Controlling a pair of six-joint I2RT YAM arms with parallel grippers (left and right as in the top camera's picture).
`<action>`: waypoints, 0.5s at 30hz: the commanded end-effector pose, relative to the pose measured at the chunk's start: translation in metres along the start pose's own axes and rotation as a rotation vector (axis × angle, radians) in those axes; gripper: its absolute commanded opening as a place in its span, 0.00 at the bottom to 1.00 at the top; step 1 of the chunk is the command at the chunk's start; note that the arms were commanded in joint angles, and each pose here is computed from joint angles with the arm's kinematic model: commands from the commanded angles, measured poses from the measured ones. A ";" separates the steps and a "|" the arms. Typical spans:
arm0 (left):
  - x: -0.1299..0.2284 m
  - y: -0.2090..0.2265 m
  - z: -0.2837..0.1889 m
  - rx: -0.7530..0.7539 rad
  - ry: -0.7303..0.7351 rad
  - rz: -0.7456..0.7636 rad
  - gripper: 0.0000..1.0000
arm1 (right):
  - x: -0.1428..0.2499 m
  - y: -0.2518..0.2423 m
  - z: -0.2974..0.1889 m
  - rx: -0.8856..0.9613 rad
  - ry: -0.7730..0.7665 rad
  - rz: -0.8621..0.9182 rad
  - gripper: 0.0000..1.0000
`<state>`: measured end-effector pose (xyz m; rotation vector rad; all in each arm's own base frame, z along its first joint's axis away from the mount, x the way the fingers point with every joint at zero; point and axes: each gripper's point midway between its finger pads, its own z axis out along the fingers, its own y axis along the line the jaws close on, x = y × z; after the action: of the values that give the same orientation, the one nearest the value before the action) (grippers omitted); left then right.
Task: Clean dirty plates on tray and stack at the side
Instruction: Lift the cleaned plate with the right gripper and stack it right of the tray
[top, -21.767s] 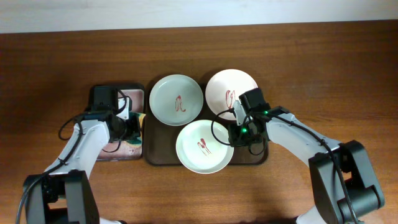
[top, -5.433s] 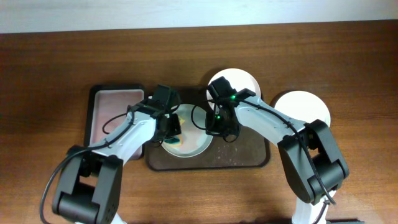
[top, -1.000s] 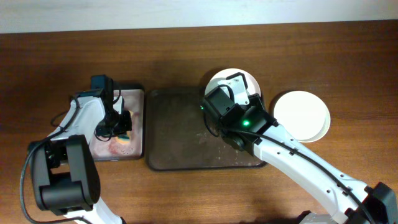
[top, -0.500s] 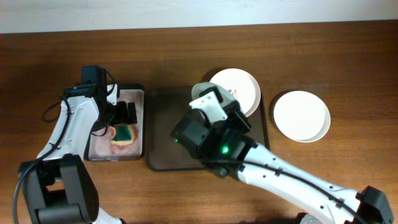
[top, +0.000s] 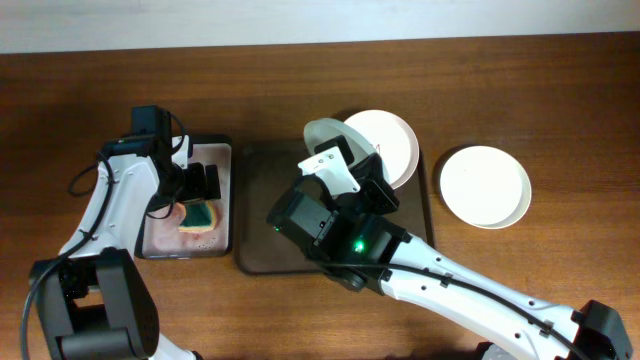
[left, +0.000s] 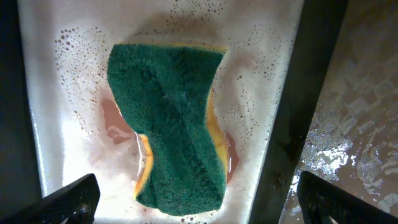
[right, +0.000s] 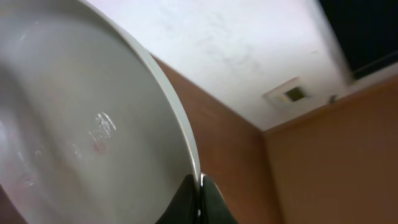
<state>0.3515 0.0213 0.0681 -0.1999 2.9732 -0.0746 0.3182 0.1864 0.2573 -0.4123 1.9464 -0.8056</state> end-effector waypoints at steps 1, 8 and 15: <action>-0.005 -0.003 -0.008 0.016 -0.024 0.000 1.00 | 0.003 0.010 0.009 -0.175 0.081 0.212 0.04; -0.004 -0.003 -0.008 0.016 -0.021 0.000 1.00 | 0.063 -0.012 0.073 -0.250 0.420 0.529 0.04; -0.004 -0.003 -0.008 0.016 -0.022 0.000 1.00 | 0.122 -0.056 0.125 -0.329 0.676 0.843 0.04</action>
<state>0.3505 0.0207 0.0678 -0.1999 2.9772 -0.0794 0.3626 0.0407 0.1711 0.3870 2.5299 -0.3226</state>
